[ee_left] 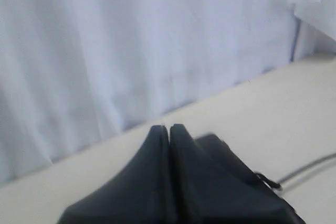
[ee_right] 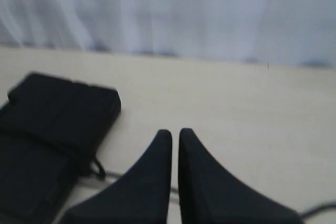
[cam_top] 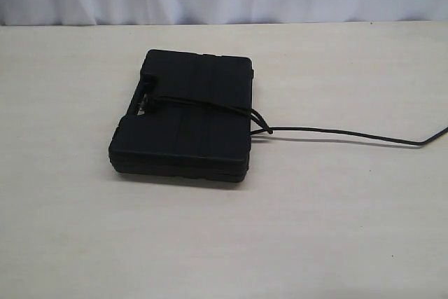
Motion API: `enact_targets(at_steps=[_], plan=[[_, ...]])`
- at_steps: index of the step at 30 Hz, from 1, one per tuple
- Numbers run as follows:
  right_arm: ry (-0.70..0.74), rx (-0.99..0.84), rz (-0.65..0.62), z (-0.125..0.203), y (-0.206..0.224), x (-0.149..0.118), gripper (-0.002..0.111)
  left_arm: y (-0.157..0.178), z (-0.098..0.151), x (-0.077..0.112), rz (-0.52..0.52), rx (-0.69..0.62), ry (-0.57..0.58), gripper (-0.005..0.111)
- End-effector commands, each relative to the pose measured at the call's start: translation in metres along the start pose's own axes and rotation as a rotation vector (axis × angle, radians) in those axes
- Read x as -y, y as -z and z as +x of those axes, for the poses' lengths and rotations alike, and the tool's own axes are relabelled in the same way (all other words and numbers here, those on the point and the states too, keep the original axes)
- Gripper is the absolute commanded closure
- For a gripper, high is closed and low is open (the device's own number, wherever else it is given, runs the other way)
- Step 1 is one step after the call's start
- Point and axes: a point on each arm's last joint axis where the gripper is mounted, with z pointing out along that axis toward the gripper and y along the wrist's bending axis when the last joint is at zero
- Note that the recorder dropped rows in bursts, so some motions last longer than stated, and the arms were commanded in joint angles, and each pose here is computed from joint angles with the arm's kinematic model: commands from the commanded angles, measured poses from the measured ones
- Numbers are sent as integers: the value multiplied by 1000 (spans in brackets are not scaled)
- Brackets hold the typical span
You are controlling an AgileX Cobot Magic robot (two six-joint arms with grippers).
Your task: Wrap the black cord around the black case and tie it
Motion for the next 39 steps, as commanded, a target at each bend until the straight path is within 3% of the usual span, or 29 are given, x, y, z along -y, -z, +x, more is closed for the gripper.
enact_targets(at_steps=[1, 5, 10, 17, 22, 26, 28, 30, 31, 33, 37, 39], plan=[[52, 290, -63, 22, 7, -5, 104, -3, 29, -5, -92, 223, -65, 107], [52, 300, -76, 45, 7, -5, 104, -5, 51, -2, -70, 114, -64, 107], [53, 277, -76, 57, 6, -5, 104, -6, 60, 0, -42, 15, -63, 107], [53, 280, -79, 59, 5, -5, 104, -6, 60, 0, -44, 22, -63, 107], [52, 293, -93, 84, 5, -5, 104, -2, 65, 0, -45, 28, -71, 107], [51, 388, -107, 104, 15, -5, 104, 18, 87, 3, -46, 76, -149, 107], [56, 268, -66, 117, 19, -1, 104, 29, 105, 4, -49, 104, -149, 107], [53, 269, -42, 123, 27, 2, 104, 38, 126, 5, -55, 142, -145, 107], [48, 294, -37, 123, 32, 2, 104, 45, 124, 6, -59, 193, -138, 107], [19, 269, -33, 128, 34, 4, 104, 47, 143, 9, -7, 11, -134, 107], [-13, 291, -42, 126, 35, 3, 104, 48, 155, 11, 19, -129, -156, 107], [-95, 287, -63, 126, 35, 2, 104, 48, 155, 11, 18, -128, -156, 107]])
